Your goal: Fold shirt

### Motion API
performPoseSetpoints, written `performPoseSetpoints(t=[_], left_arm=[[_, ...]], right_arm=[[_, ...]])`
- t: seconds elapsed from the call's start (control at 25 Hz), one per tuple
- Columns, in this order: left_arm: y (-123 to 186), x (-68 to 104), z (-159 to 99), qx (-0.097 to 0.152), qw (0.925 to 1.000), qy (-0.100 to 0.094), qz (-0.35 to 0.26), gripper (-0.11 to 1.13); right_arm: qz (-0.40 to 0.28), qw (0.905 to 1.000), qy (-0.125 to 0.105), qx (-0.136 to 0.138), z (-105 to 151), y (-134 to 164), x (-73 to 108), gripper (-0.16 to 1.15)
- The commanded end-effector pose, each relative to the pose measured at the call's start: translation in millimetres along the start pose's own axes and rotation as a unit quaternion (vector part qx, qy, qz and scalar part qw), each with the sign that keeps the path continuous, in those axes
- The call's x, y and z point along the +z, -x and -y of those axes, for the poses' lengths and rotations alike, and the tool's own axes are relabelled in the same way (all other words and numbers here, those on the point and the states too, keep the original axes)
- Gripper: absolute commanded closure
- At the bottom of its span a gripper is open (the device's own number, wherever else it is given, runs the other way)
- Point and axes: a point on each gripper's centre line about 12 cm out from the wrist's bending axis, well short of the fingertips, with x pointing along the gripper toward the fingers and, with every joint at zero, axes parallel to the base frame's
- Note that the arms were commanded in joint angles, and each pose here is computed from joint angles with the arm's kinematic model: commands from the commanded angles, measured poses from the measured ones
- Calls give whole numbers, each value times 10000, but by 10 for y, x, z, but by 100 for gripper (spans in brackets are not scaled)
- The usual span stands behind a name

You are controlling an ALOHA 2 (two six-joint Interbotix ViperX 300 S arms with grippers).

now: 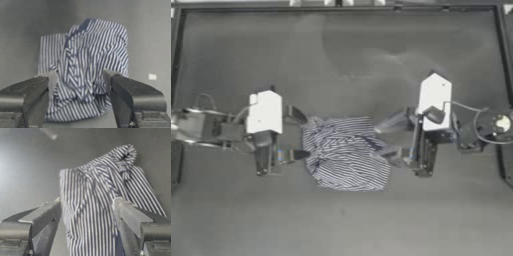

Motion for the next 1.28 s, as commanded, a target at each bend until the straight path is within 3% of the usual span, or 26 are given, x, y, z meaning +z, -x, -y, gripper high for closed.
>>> performPoseSetpoints(t=[0.04,0.48,0.76,1.28], left_arm=[[213,122,-28,67,9997,37,252,11],[499,48,-52,122,9990,181,382,11],[618,-36,-52,128,9984,375,393,11],[822,-121,-59,238,9985,402,302,10]], right_arm=[[157,9998,50,70,-18,95,60,6],[343,9991,135,227,-28,302,55,6],[450,9983,50,378,49,408,106,6],[555,9972,77,489,155,536,124,6]])
